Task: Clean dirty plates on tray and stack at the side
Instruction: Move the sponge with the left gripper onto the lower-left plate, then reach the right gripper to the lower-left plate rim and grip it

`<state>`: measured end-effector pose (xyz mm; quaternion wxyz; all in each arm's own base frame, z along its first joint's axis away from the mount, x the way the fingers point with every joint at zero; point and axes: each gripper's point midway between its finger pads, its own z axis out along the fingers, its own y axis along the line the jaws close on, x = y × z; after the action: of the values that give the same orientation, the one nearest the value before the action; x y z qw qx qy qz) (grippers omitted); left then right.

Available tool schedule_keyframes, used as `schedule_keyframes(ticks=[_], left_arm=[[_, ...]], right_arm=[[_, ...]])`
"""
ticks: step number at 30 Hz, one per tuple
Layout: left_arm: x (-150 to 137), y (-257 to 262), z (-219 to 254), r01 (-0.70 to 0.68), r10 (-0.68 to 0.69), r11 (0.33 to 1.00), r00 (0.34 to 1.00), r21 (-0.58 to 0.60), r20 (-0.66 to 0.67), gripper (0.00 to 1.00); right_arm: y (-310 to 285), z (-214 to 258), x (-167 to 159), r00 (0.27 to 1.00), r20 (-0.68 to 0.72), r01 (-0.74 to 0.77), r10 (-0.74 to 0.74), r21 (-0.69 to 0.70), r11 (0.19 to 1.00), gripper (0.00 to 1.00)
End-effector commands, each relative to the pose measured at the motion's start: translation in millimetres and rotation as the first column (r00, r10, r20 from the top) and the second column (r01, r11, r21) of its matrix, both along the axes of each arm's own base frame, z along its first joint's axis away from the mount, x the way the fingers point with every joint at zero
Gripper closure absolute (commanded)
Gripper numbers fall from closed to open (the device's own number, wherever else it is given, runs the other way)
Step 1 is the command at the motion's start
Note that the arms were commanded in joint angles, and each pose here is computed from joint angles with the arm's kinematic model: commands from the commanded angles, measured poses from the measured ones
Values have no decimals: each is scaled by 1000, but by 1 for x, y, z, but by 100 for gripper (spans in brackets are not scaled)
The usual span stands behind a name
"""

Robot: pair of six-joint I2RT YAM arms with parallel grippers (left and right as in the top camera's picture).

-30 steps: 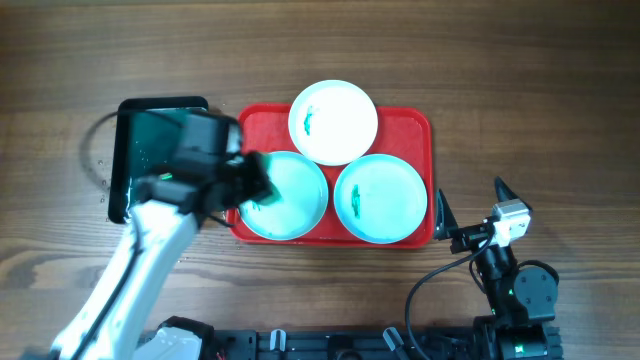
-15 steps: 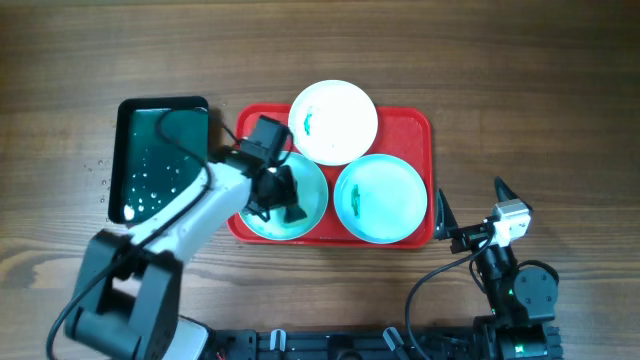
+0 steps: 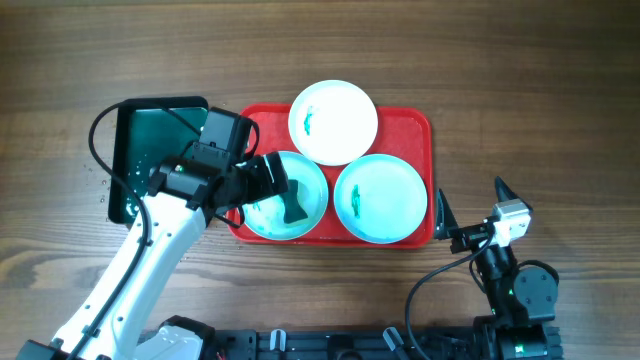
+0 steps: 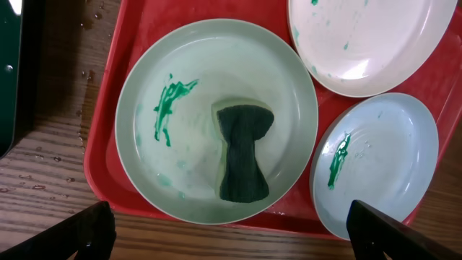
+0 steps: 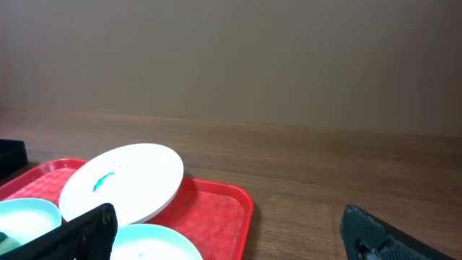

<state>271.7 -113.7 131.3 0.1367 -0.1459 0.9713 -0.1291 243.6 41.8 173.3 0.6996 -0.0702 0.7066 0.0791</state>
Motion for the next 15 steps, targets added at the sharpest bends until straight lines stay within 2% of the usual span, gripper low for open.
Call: schedule_keyframes(ticks=[1,2,3,4,5,7,8,11,12,14,15], left_arm=[[0,1,1,-1,1,1000,1000,1,-5,0],[0,1,1,-1,1,1000,1000,2,-5,0],[0,1,1,-1,1,1000,1000,1,-5,0],[0,1,1,-1,1,1000,1000,1,-5,0],[0,1,1,-1,1,1000,1000,1,-5,0],[0,1,1,-1,1,1000,1000,1,-4,0],[0,1,2,-1,1,1000,1000,1,-4,0],[0,1,2,-1,1,1000,1000,2,-4,0],[0,1,2,-1,1,1000,1000,2,-4,0],[0,1,2,-1,1,1000,1000,2,-4,0],[0,1,2,-1,1,1000,1000,2,-4,0]], right_arm=[[3,9,-1,999,32,-19,18,25,1000,0],[23,9,-7,990,7,-140,140,139,980,0],[45,8,-17,959,-25,-265,282,270,926,0],[75,8,-38,866,-77,-396,495,500,770,0],[83,7,-45,820,-106,-386,562,623,681,0],[86,7,-48,759,-164,-174,630,881,439,0],[87,17,-49,741,-141,-129,656,930,345,0],[95,95,-83,682,174,-535,710,781,322,0],[92,120,-93,668,249,-599,701,739,308,0],[90,155,-99,686,274,-640,673,667,381,0],[90,173,-95,718,233,-633,655,609,478,1]])
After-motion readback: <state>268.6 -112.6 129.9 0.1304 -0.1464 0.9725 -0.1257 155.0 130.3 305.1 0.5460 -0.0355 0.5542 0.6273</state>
